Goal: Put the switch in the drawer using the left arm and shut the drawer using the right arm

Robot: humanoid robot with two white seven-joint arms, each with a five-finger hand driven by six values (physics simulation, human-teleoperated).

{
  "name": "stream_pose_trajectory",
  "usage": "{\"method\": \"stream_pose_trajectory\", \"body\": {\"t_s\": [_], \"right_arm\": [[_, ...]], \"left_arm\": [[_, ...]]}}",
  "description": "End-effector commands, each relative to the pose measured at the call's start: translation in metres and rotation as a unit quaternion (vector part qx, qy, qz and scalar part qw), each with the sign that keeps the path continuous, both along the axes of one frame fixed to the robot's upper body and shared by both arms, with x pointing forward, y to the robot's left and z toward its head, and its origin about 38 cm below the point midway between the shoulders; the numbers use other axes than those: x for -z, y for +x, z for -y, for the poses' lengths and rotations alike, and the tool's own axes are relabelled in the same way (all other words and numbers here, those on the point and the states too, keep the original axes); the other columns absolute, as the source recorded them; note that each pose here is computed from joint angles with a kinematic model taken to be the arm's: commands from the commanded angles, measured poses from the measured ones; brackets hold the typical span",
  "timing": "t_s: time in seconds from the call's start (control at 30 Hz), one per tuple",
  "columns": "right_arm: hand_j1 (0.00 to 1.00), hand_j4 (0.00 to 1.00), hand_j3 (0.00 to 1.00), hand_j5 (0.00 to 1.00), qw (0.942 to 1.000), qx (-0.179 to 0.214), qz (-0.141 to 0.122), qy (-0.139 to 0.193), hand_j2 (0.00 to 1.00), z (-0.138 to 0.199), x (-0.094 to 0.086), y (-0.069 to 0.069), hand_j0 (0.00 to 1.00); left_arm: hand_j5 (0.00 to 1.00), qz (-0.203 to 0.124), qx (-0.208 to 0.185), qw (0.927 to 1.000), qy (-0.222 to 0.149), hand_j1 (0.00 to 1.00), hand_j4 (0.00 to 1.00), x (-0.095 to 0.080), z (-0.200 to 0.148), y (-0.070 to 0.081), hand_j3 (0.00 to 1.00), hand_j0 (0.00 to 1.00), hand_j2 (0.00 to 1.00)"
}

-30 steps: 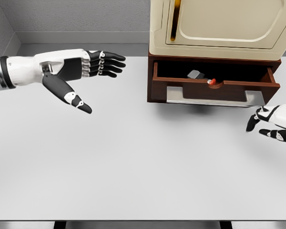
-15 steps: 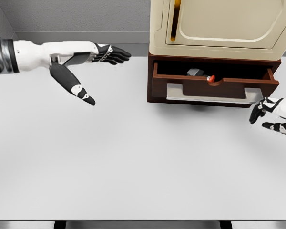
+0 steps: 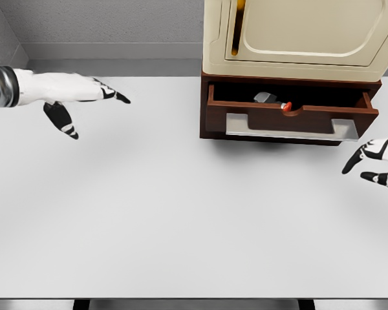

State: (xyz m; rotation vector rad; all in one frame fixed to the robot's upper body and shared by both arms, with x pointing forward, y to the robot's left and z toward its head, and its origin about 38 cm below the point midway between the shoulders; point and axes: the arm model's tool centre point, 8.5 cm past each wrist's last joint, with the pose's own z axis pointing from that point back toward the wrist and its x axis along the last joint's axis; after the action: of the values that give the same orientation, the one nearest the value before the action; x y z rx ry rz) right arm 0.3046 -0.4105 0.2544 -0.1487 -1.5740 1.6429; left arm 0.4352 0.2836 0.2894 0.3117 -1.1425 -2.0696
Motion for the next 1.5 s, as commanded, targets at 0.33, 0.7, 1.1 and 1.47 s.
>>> {"method": "stream_pose_trajectory", "body": {"t_s": [0.33,0.7,1.1,1.47], "right_arm": [[0.55,0.55,0.55,0.55,0.9990,-0.044,-0.003,-0.006,0.55,-0.026,-0.002,0.016,0.55],[0.56,0.56,0.56,0.56,0.9997,0.009,-0.021,-0.003,0.56,0.005,0.011,0.033,0.56],[0.56,0.56,0.56,0.56,0.9999,-0.003,-0.002,0.013,0.56,-0.008,0.003,0.049,0.56],[0.57,0.57,0.57,0.57,0.9997,-0.014,-0.003,0.022,0.57,-0.020,0.008,0.059,0.57]], "left_arm": [[1.00,0.013,0.112,0.9934,0.021,1.00,1.00,-0.006,-0.051,-0.037,1.00,1.00,1.00],[1.00,0.008,0.106,0.9941,0.021,1.00,1.00,-0.002,-0.055,-0.035,1.00,1.00,1.00],[1.00,0.006,0.092,0.9955,0.022,1.00,1.00,-0.001,-0.063,-0.032,1.00,1.00,1.00],[1.00,0.004,0.082,0.9964,0.021,1.00,1.00,0.000,-0.068,-0.029,1.00,1.00,1.00]]}}
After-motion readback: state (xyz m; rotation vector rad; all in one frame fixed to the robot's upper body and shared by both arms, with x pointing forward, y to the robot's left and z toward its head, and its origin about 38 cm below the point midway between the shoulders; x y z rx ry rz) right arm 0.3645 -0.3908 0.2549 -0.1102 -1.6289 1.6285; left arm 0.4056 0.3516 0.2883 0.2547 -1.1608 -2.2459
